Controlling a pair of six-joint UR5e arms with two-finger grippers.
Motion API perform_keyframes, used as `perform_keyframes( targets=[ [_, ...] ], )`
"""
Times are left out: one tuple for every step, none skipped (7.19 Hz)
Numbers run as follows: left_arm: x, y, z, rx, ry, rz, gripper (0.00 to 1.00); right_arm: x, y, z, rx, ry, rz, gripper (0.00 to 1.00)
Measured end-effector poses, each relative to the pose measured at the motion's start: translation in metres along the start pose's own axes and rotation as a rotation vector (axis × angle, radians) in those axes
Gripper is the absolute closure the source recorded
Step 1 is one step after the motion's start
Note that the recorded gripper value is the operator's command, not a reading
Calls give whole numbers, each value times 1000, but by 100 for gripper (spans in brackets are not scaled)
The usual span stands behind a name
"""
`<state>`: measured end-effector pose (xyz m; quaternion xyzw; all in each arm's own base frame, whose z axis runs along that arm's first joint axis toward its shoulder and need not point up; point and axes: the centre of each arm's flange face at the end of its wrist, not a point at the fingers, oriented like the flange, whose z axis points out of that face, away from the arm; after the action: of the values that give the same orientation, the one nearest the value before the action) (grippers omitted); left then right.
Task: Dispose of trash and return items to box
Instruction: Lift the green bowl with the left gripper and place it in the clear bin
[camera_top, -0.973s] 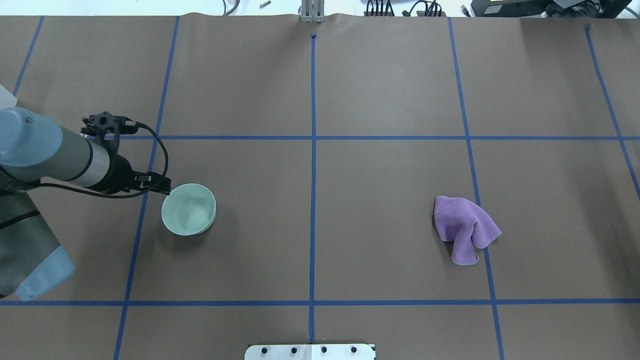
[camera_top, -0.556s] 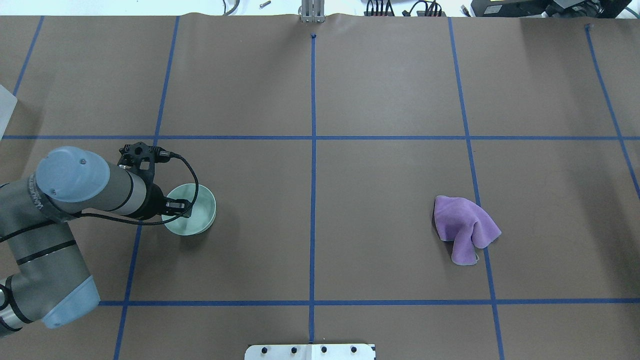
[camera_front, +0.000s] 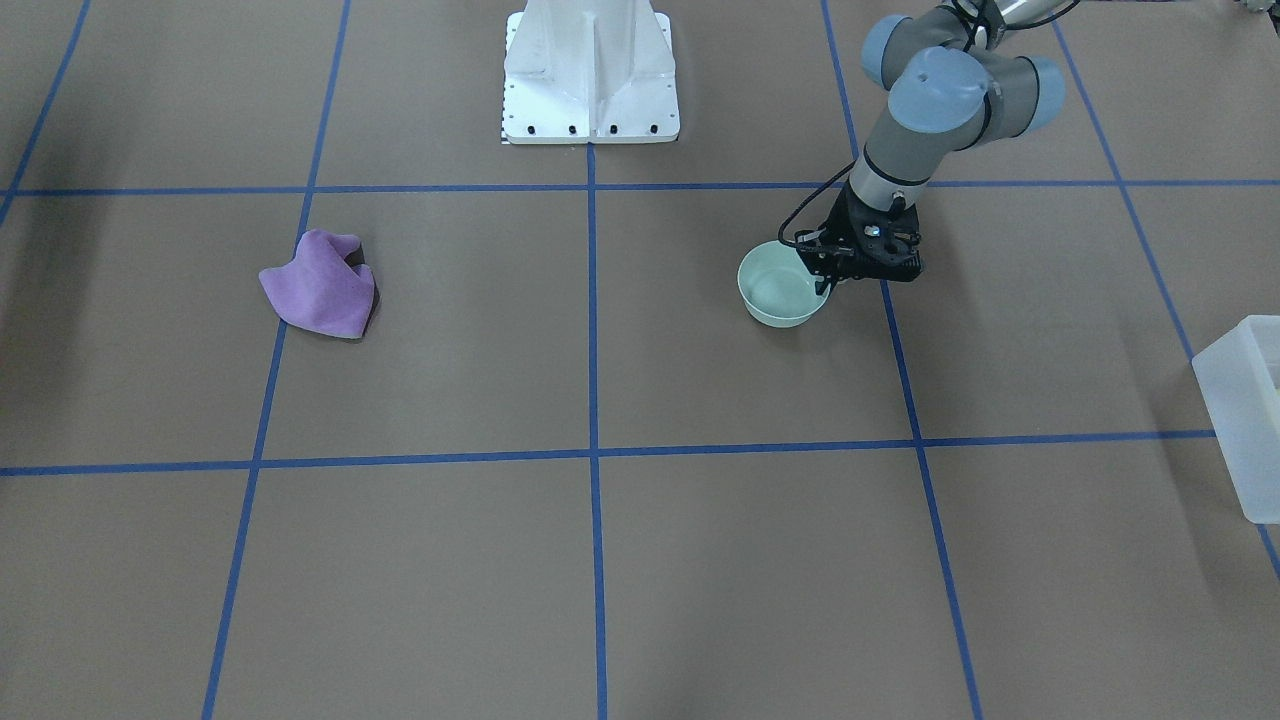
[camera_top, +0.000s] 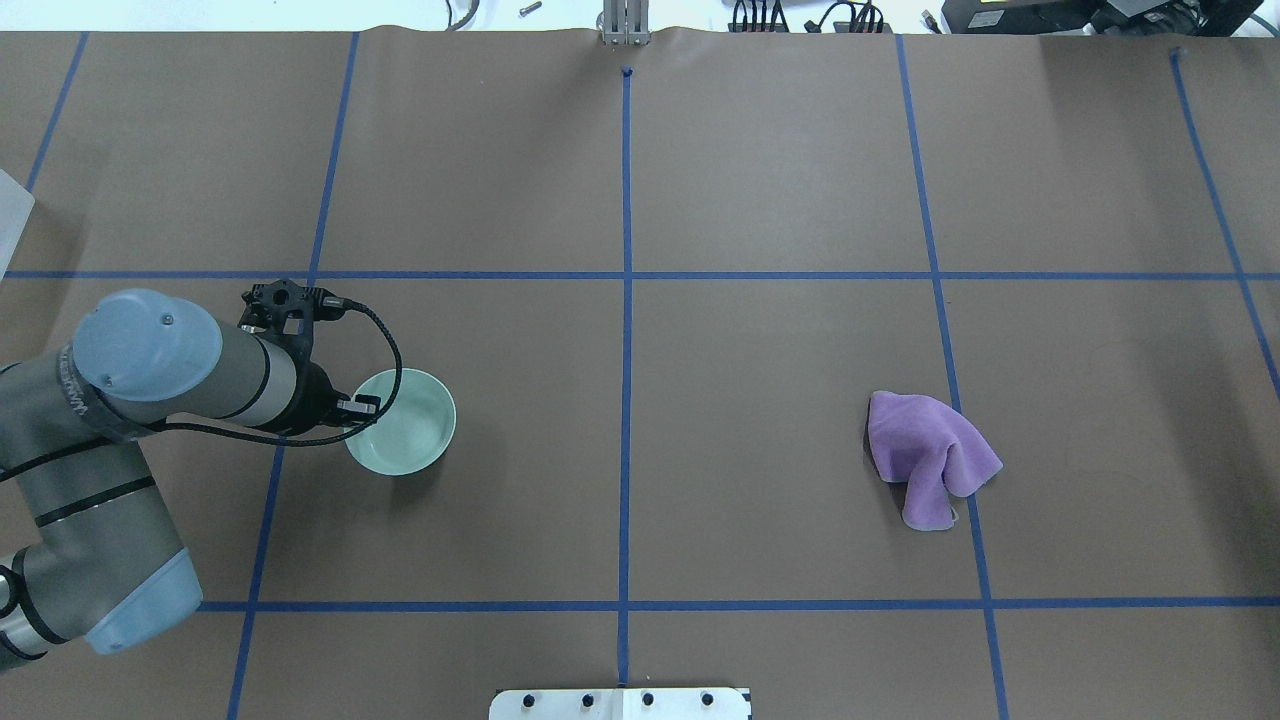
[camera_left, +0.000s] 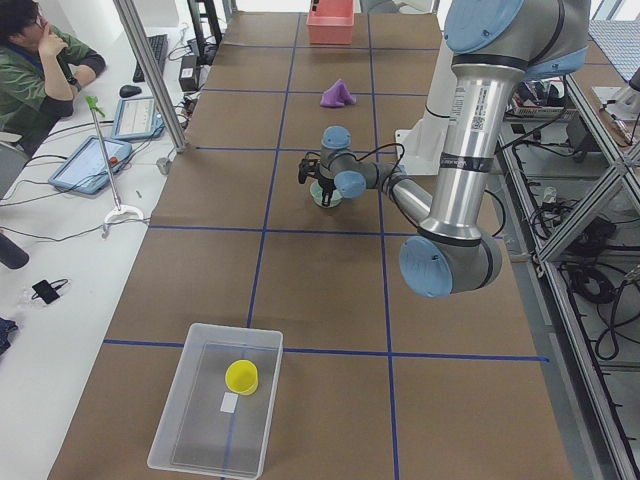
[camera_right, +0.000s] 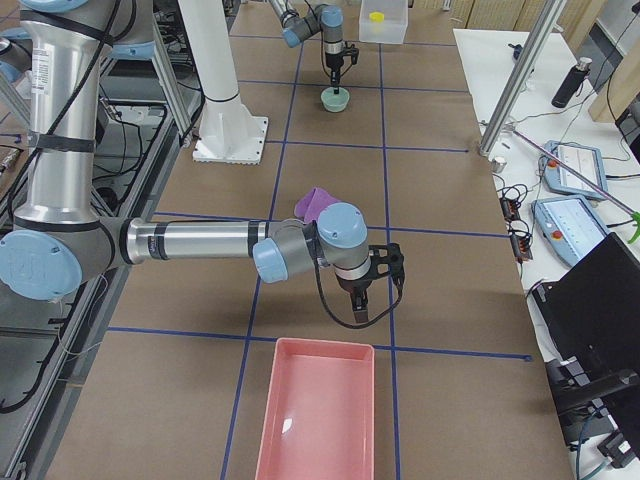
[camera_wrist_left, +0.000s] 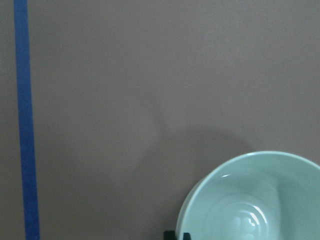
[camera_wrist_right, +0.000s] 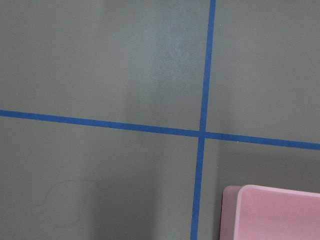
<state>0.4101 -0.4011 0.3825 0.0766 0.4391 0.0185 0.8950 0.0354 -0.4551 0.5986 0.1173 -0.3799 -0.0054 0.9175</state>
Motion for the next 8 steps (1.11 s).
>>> perform_keyframes(
  targets=[
    [-17, -18, -20, 2, 17, -10, 100, 0, 0, 0, 0, 0, 0, 0],
    [-46, -37, -40, 8, 18, -3, 100, 0, 0, 0, 0, 0, 0, 0],
    [-84, -56, -59, 19, 6, 20, 100, 0, 0, 0, 0, -1, 0, 0],
    [-133, -75, -82, 27, -4, 46, 100, -1, 0, -1, 1, -2, 0, 0],
    [-187, -94, -104, 30, -9, 70, 100, -2, 0, -1, 2, -3, -1, 0],
    [-249, -112, -127, 34, -23, 100, 100, -3, -2, -2, 4, -4, -3, 0],
    [-320, -126, -150, 35, -50, 123, 100, -5, -4, -4, 8, -6, -5, 0],
    [-388, -136, -174, 28, -79, 140, 100, -8, -6, -5, 11, -9, -5, 0]
  ],
)
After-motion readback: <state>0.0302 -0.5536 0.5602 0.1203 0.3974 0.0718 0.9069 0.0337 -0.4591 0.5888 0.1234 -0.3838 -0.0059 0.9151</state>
